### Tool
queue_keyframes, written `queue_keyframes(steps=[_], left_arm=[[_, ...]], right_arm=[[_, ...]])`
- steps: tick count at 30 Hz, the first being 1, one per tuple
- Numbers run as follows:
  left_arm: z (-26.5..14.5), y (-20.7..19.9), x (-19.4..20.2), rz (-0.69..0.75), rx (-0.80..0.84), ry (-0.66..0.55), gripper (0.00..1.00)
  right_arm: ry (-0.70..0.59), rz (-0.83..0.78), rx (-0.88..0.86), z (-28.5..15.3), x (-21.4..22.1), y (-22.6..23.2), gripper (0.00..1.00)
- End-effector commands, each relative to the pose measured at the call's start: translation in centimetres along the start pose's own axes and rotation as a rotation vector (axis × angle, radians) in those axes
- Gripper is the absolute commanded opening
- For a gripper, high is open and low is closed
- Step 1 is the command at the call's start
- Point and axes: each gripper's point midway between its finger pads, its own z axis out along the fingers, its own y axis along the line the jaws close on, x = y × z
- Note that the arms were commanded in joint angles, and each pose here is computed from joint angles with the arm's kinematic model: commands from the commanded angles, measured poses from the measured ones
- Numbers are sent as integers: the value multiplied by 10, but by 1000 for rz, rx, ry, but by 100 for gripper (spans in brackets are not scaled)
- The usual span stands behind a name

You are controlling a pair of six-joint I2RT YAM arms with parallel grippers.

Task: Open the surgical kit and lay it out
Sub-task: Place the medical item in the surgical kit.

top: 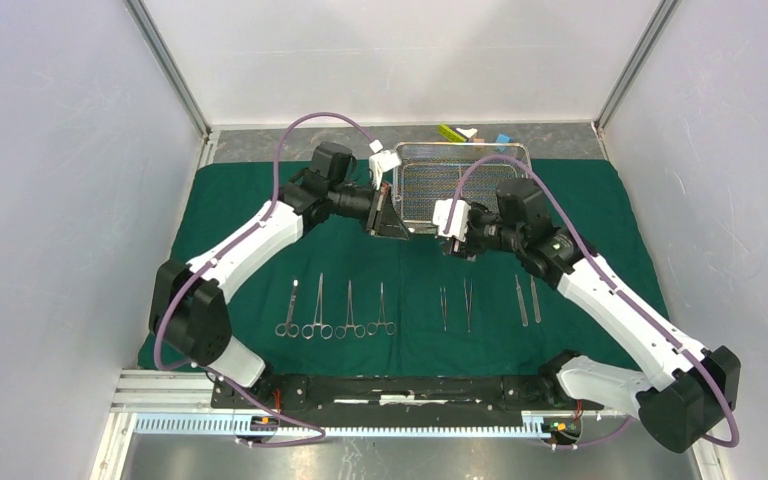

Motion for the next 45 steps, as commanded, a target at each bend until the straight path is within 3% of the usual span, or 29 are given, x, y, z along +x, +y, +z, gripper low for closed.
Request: queue_keyframes(steps=[1,5,10,14,22,31,45], left_arm=[[-15,14,-12,184,-163,-54,2],[-28,32,-23,289,-312,-131,2],[-43,47,-30,431,-443,-231,2],[-49,50,-24,497,-487,-246,2],[-53,46,-16,665,-552,-222,2],[-49,40,-7,839,-538,-149,2],[-44,28,9,930,-447,-107,2]], right_arm=[[-7,58,130,-18,-17,-28,65],[-37,179,236,-31,-27,-53,69],[-166,459,247,-39,-30,-73,70],[-285,678,147,-27,-28,-71,70],[-430,949,-114,10,-28,-37,69],[-515,1099,-264,26,-26,-17,69],[-515,1178,-387,50,-23,4,66]])
